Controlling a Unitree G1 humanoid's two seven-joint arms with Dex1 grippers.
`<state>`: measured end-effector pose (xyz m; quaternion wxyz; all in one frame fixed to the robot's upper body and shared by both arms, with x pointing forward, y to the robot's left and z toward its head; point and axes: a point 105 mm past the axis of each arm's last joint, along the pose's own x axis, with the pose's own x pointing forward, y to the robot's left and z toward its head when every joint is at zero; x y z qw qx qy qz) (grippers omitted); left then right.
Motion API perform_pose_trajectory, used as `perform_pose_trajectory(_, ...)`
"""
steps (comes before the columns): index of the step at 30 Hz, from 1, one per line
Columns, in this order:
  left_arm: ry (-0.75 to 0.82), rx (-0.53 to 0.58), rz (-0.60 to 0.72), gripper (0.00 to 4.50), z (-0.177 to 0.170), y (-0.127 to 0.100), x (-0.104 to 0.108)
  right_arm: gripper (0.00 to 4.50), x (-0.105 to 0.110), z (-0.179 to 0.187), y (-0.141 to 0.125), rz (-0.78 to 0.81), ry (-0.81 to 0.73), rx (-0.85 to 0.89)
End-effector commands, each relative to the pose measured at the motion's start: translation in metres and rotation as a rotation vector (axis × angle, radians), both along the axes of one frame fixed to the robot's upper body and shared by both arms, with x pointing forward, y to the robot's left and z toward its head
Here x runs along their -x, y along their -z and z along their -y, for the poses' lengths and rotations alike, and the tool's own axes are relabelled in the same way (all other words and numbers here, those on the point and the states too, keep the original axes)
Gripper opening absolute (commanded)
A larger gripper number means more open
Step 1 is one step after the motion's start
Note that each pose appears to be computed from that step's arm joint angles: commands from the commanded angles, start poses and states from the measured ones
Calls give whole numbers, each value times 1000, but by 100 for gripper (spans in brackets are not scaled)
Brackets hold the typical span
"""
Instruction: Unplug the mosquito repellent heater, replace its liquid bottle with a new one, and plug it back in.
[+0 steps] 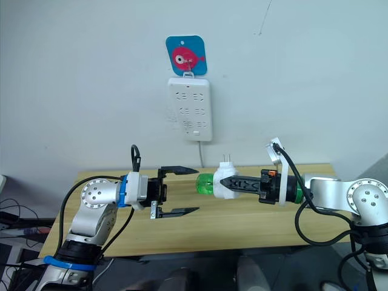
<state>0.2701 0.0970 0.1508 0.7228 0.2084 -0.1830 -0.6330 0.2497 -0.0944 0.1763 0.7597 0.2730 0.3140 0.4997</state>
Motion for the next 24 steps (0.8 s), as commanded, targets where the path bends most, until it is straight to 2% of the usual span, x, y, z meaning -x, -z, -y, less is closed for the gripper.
perform_pose_trajectory(1,-12,47,85,450,10,-12,-7,296,2,-3,-16,49,-22,-43)
perform_pose_trajectory(7,47,48,92,450,18,-10,-5,296,4,-6,-16,54,-30,-44)
perform_pose_trajectory(10,65,56,75,392,20,-10,-4,296,5,-7,-16,57,-33,-47)
perform_pose_trajectory(15,97,40,49,239,21,-13,-2,296,6,-8,-16,61,-33,-43)
perform_pose_trajectory(16,103,33,42,232,20,-13,-1,296,6,-8,-16,62,-34,-42)
perform_pose_trajectory(18,127,-6,-75,232,19,-10,-1,296,9,-8,-16,65,-45,-34)
perform_pose_trajectory(19,139,-40,-199,232,19,-7,-2,296,10,-9,-15,65,-56,-26)
perform_pose_trajectory(22,163,-87,-688,232,16,-6,-1,296,15,-10,-15,66,-86,-17)
perform_pose_trajectory(24,224,-121,-956,232,8,-14,3,296,17,-11,-15,66,-102,-18)
